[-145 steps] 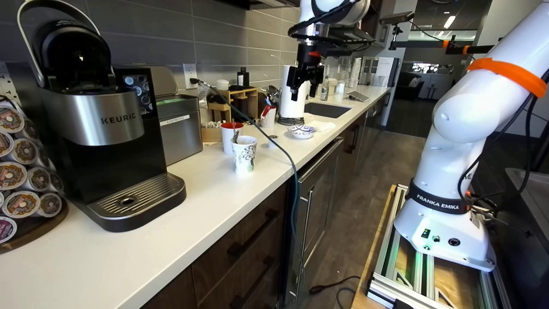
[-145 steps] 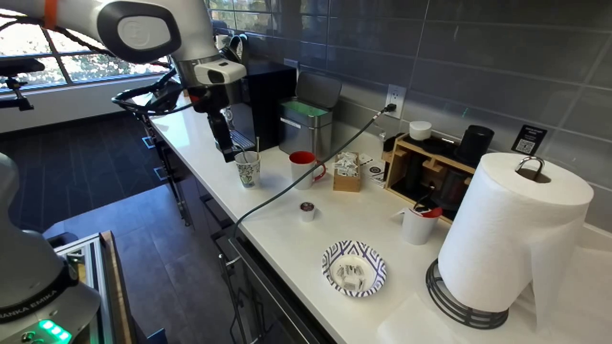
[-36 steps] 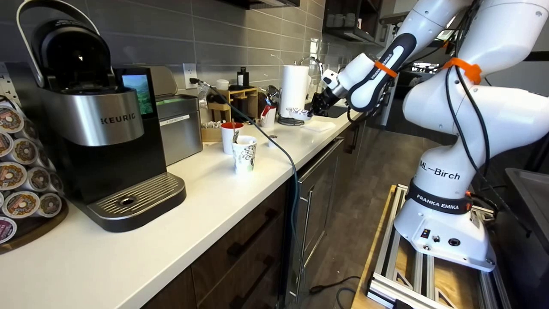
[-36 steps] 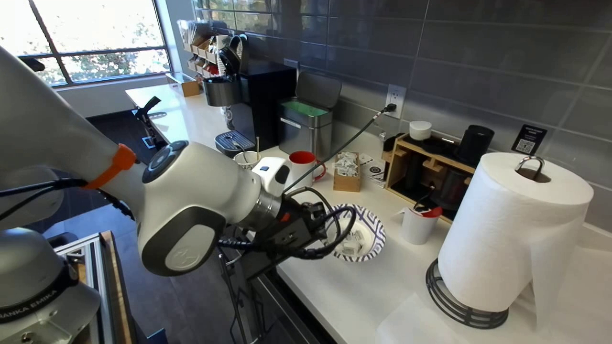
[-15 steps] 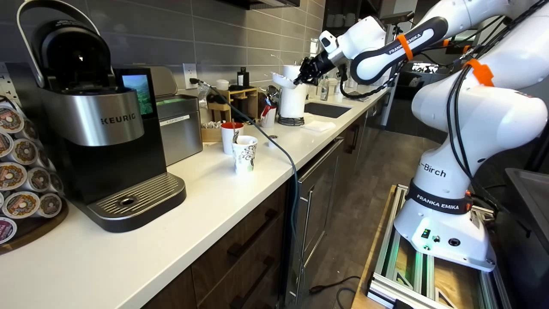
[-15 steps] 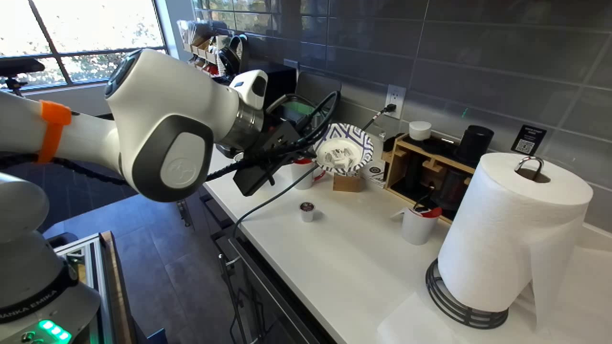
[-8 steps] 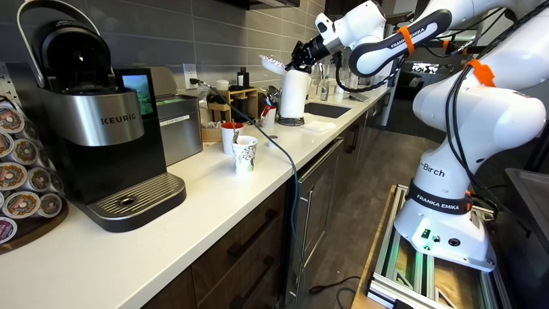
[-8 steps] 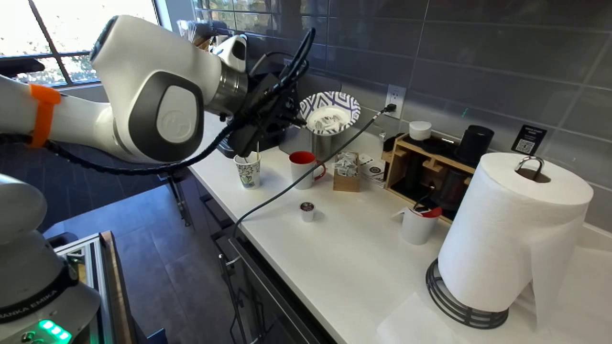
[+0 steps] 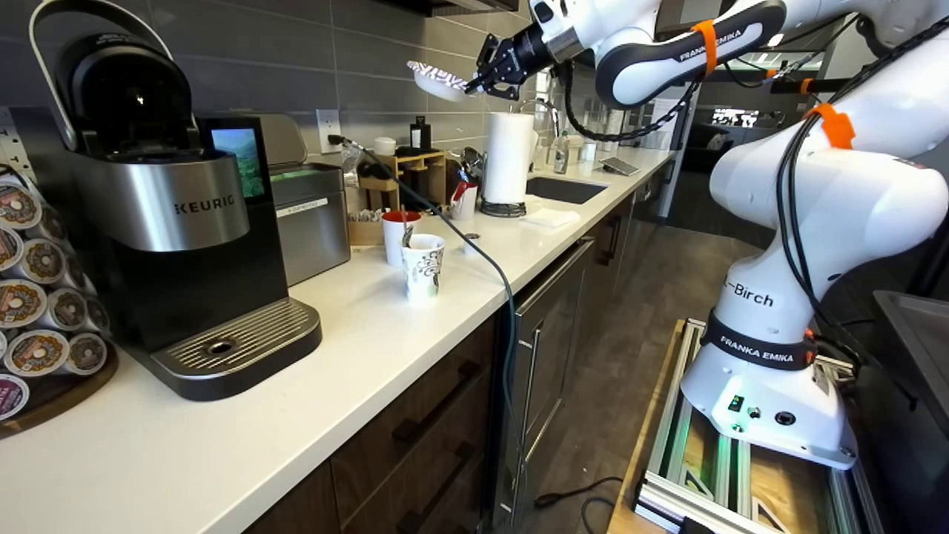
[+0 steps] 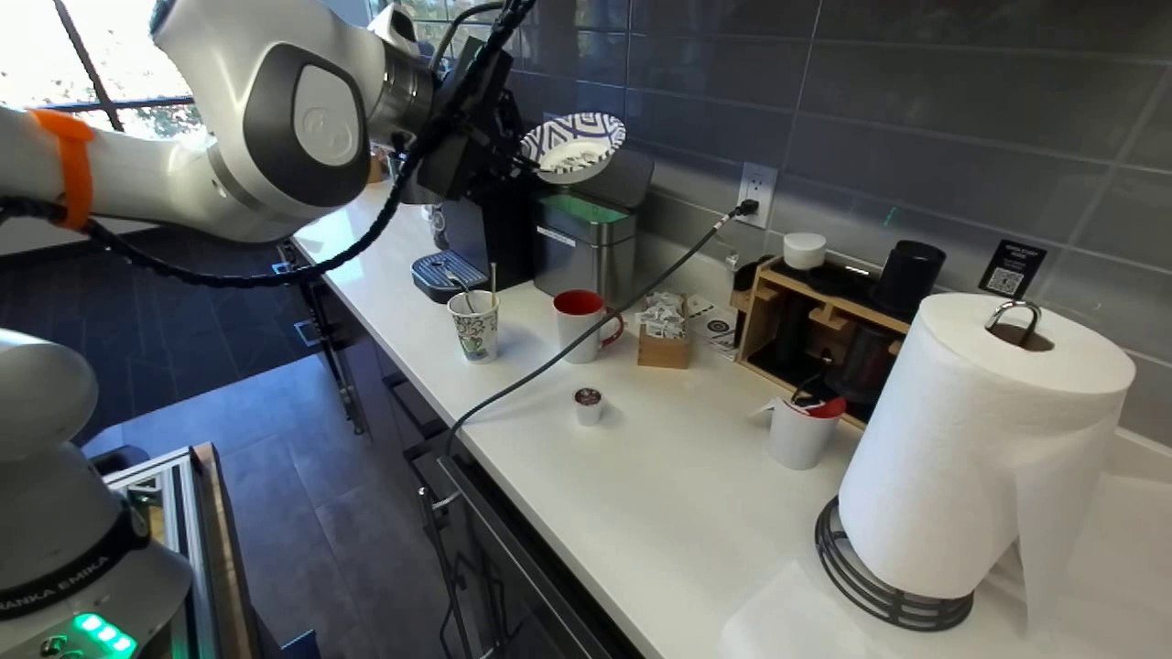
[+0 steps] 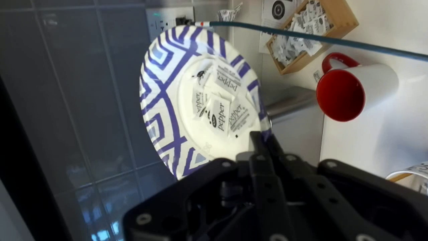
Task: Pick up the plate on the right and put it in the cabinet
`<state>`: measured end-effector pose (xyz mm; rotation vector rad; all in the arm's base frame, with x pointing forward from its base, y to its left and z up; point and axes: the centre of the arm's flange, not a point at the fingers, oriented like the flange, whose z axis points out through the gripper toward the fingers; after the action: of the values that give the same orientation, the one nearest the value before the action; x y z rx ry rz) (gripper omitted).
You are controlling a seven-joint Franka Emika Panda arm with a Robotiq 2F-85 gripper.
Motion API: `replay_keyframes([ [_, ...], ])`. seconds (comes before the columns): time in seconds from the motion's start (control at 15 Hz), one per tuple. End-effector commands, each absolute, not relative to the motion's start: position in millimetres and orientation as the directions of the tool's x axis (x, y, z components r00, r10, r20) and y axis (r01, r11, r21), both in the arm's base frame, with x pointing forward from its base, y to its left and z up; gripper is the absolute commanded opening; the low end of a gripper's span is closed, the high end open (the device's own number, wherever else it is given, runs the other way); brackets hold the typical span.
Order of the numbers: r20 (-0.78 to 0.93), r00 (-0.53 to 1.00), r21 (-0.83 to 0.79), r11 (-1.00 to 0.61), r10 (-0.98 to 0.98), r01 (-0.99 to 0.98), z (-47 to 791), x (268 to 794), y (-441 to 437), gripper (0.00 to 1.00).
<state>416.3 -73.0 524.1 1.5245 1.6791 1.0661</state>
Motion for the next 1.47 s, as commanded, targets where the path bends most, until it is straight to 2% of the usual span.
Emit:
replay_keyframes([
  [0.0, 0.018, -0.221, 0.881, 0.089, 0.975, 0.465, 553, 421, -58, 0.01],
  [0.8, -0.039, -0.328, 0.903, 0.174, 0.944, 0.393, 631, 429, -59, 0.01],
  [1.4, -0.008, -0.407, 0.937, 0.148, 0.913, 0.315, 670, 403, -23, 0.01],
])
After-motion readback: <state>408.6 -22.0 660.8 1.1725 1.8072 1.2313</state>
